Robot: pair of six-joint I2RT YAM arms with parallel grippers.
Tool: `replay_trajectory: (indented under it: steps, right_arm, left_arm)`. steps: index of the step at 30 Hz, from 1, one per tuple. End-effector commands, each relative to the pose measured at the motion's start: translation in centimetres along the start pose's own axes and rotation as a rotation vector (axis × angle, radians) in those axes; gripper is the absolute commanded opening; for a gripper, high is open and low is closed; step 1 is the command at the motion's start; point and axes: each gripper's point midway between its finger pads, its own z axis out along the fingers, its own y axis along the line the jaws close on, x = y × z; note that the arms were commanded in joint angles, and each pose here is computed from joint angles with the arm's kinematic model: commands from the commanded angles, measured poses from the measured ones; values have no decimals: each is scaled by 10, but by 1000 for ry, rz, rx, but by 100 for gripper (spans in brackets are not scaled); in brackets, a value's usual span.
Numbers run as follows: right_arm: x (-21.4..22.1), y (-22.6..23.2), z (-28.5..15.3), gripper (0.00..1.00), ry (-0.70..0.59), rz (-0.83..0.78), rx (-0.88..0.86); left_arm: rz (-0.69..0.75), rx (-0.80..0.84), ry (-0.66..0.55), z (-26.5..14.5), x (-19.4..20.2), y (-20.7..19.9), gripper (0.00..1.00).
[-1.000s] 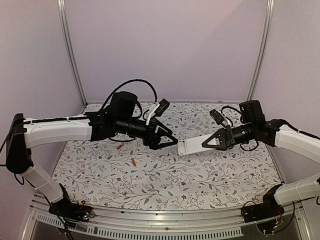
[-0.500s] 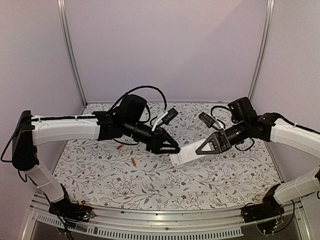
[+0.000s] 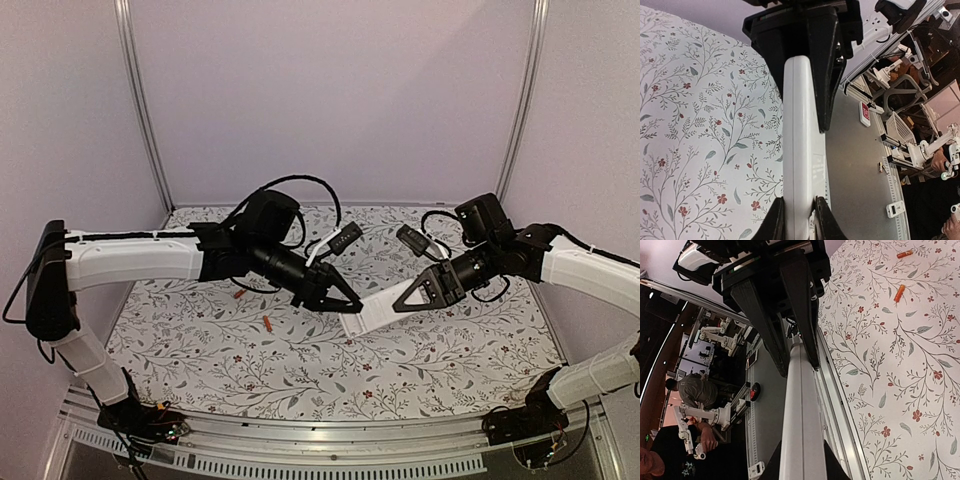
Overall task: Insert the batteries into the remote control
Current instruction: Pass from the right arm to the left, then pass from the left arm to the right
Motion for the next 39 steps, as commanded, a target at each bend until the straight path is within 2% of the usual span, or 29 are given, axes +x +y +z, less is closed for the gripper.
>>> replay_trajectory:
  steps: [1, 3, 7, 10, 12, 18, 21, 26, 27, 31, 33, 35, 39]
  right_arm:
    - [-8, 5, -2, 19, -17, -17, 1]
    - [-6, 5, -1, 25, -14, -9, -5]
    - [0, 8, 2, 44, 2, 11, -23]
    - [6, 9, 4, 44, 13, 19, -18]
    - [10, 9, 7, 48, 28, 28, -20]
    - [28, 14, 24, 53, 129, 2, -13]
    - [33, 16, 31, 49, 160, -1, -23]
    - [35, 16, 35, 38, 177, 16, -39]
    - [35, 16, 36, 34, 181, 19, -44]
    - [34, 17, 37, 7, 180, 24, -58]
    - [33, 15, 37, 0, 174, 23, -50]
    - [33, 10, 38, 0, 167, 27, -24]
    - [28, -3, 36, 0, 126, 30, 31]
  left_arm:
    - [6, 12, 38, 6, 4, -3, 0]
    - [8, 10, 54, 5, 7, -2, 0]
    - [39, 16, 95, 2, 12, -7, 0]
    - [43, 16, 117, 0, 15, -8, 0]
    - [42, 28, 120, 1, 15, -10, 0]
    - [-4, 154, 159, 5, 20, -24, 0]
    - [-7, 165, 167, 6, 21, -27, 0]
    - [-2, 172, 193, 9, 25, -30, 0]
    - [-4, 173, 197, 9, 25, -30, 0]
    - [-11, 150, 203, 10, 26, -26, 0]
    - [-16, 105, 186, 8, 21, -18, 18]
    - [-31, 62, 140, 0, 12, -9, 39]
    - [-59, -73, -2, -31, -11, 16, 66]
